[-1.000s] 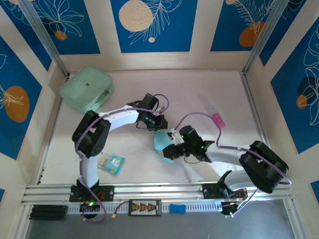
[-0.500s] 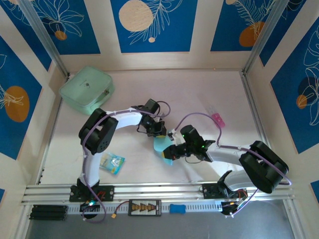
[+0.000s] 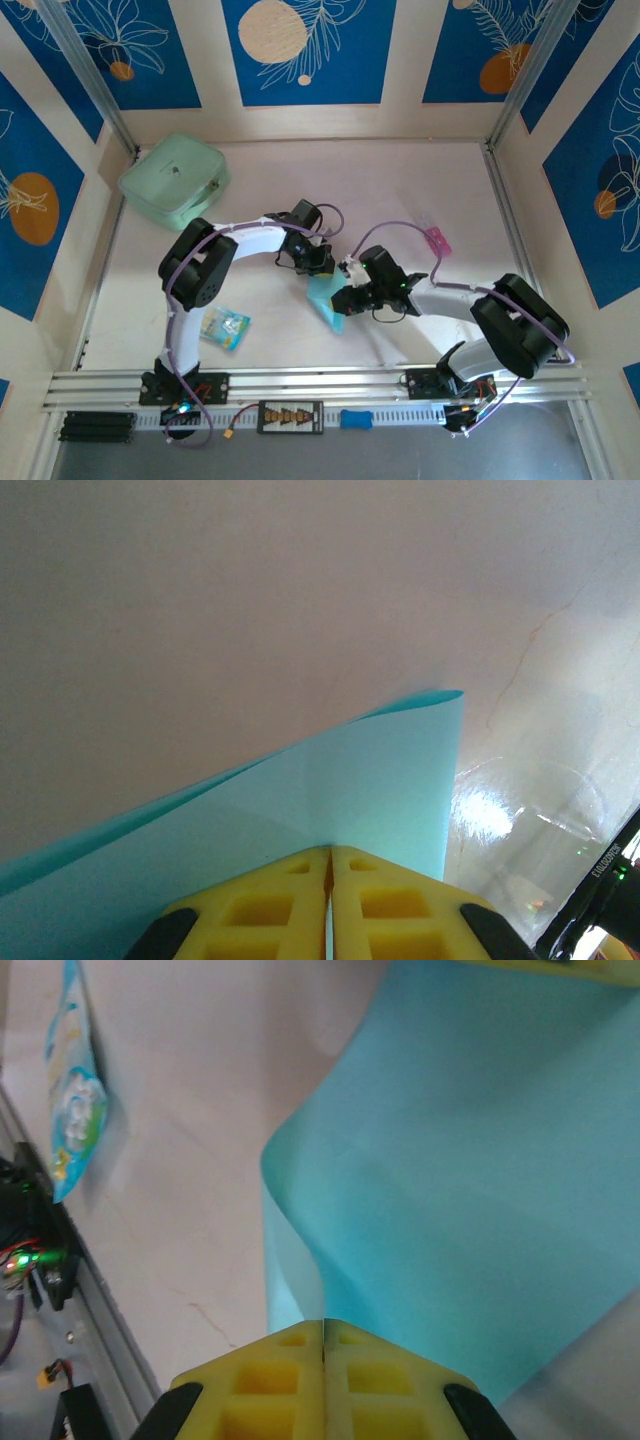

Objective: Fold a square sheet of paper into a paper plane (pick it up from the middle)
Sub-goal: Third fold the triangle at the center of the table.

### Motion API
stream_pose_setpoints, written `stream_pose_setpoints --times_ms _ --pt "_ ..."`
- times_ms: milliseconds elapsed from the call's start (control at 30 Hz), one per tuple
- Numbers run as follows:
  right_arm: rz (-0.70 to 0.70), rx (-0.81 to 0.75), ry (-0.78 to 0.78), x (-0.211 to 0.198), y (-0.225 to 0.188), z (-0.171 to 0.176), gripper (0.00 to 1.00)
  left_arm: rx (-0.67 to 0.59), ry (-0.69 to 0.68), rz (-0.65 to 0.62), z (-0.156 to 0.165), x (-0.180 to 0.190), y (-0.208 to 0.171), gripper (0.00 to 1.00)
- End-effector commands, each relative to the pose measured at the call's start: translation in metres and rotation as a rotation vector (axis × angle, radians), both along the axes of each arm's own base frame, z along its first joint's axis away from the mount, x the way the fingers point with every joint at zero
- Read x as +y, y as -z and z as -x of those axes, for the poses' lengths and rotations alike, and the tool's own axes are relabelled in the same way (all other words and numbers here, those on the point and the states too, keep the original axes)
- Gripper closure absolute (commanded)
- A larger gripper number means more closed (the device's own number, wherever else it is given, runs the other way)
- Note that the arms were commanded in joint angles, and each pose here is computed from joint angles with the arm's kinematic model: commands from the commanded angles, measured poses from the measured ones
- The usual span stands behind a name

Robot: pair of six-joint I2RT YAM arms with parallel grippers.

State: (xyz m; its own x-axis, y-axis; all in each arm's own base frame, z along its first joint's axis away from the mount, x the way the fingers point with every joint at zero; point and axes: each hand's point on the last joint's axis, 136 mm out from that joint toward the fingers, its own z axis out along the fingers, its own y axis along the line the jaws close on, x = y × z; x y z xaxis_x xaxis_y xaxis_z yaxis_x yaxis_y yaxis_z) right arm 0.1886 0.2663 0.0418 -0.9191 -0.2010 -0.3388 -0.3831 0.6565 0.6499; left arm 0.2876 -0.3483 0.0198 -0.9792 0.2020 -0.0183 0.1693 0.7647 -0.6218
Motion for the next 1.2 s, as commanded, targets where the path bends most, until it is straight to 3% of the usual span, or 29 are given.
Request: stream_pose_setpoints --times_ms 0,867,1167 --pt "0.079 -0.008 0.016 -0.007 0.006 -0.008 0.98 0.034 0.019 -0.072 0.017 0.013 0.016 0.89" --pt "0.22 0.057 0.068 -0.022 0.009 -0.003 0.98 0.032 0.011 -0.072 0.02 0.016 0.014 0.89" --pt "0.196 0.032 0.041 -0.014 0.003 -0.007 0.98 0.033 0.007 -0.066 0.02 0.015 0.013 0.89"
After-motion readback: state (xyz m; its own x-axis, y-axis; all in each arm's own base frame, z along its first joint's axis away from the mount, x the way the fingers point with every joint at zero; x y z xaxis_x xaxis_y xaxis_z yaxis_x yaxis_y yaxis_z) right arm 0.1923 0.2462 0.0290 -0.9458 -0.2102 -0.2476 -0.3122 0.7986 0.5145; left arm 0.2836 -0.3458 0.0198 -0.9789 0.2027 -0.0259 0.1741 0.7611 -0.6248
